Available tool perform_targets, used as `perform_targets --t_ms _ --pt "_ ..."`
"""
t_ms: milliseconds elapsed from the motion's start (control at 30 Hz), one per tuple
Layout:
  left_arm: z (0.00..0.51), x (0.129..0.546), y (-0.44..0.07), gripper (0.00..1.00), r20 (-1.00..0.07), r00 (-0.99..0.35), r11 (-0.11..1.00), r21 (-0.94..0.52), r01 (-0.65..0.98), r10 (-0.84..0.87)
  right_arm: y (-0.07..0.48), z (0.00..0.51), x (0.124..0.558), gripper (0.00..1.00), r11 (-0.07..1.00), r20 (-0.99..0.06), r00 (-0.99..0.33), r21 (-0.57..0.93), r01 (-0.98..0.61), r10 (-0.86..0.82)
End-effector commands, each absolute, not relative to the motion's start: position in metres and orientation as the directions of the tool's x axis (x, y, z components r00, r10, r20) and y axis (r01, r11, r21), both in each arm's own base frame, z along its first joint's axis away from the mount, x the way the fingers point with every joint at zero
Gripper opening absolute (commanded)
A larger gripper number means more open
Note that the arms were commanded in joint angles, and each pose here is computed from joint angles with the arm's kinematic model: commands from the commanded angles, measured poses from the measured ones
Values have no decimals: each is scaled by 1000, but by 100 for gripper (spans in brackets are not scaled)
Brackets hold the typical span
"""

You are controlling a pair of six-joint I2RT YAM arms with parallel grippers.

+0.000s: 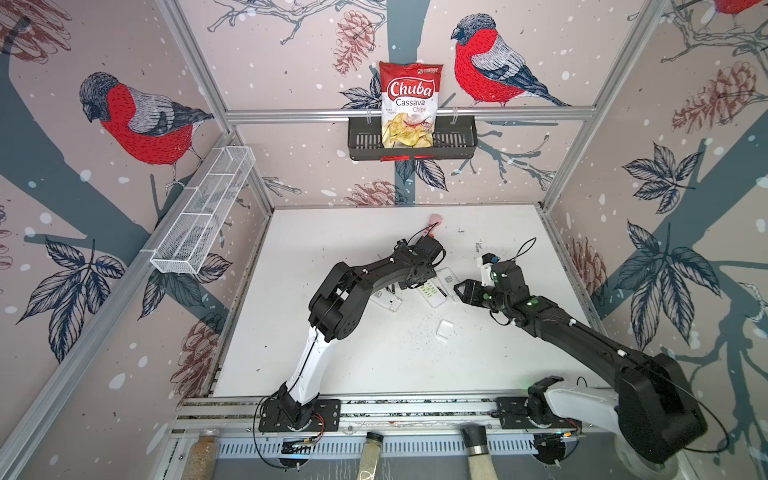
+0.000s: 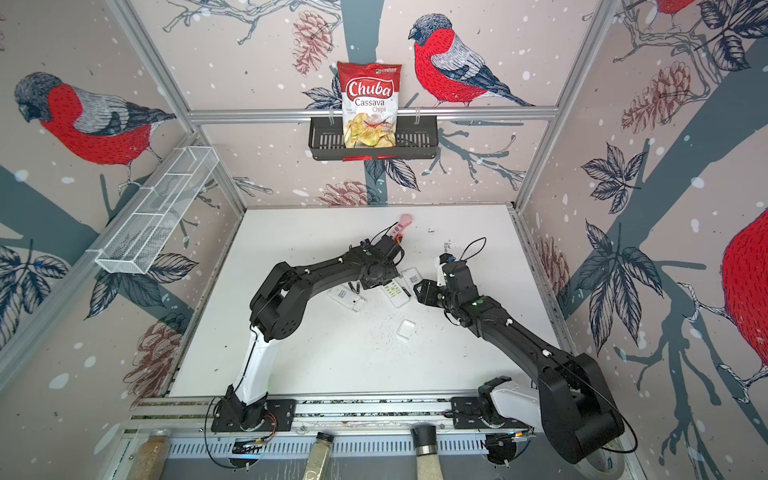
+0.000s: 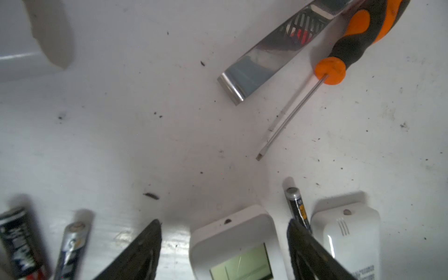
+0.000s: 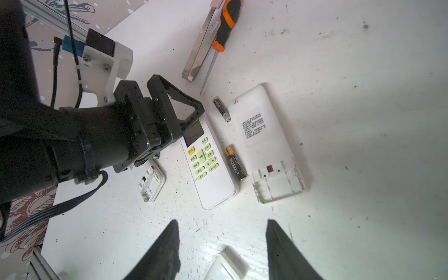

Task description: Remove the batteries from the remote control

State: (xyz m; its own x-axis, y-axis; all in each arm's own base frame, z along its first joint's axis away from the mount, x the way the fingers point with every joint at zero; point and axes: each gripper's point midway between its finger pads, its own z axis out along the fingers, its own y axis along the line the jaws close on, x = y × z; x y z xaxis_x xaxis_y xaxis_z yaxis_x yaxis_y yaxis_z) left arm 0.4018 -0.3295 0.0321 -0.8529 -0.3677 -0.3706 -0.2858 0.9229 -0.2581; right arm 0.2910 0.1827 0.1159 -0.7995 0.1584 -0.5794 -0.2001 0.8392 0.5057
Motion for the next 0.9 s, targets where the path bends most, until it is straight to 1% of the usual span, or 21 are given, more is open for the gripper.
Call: perform_targets --t_ms 0,33,100,433,700,800,867 --pt "27 399 -324 73 -367 -861 932 -220 -287 -352 185 122 293 58 826 -589 -790 522 -212 170" --pt "25 398 -324 70 -365 -863 933 -216 -286 -349 185 121 293 58 826 -588 -791 522 -210 170" --pt "24 397 -324 67 -365 -865 936 -210 -284 -344 185 121 293 57 825 -588 -790 525 -211 172" --pt "25 395 -331 67 -383 -873 953 -151 -263 -301 187 125 292 57 818 -591 -788 531 -220 172" --pt "21 395 -343 68 -376 -884 961 -121 -249 -276 187 129 291 57 814 -597 -784 535 -228 172" --pt "19 394 -342 66 -376 -885 962 -117 -249 -275 186 130 290 56 812 -600 -781 536 -231 174" --pt "18 394 -342 61 -377 -885 962 -114 -248 -272 187 131 289 56 811 -599 -781 537 -232 174"
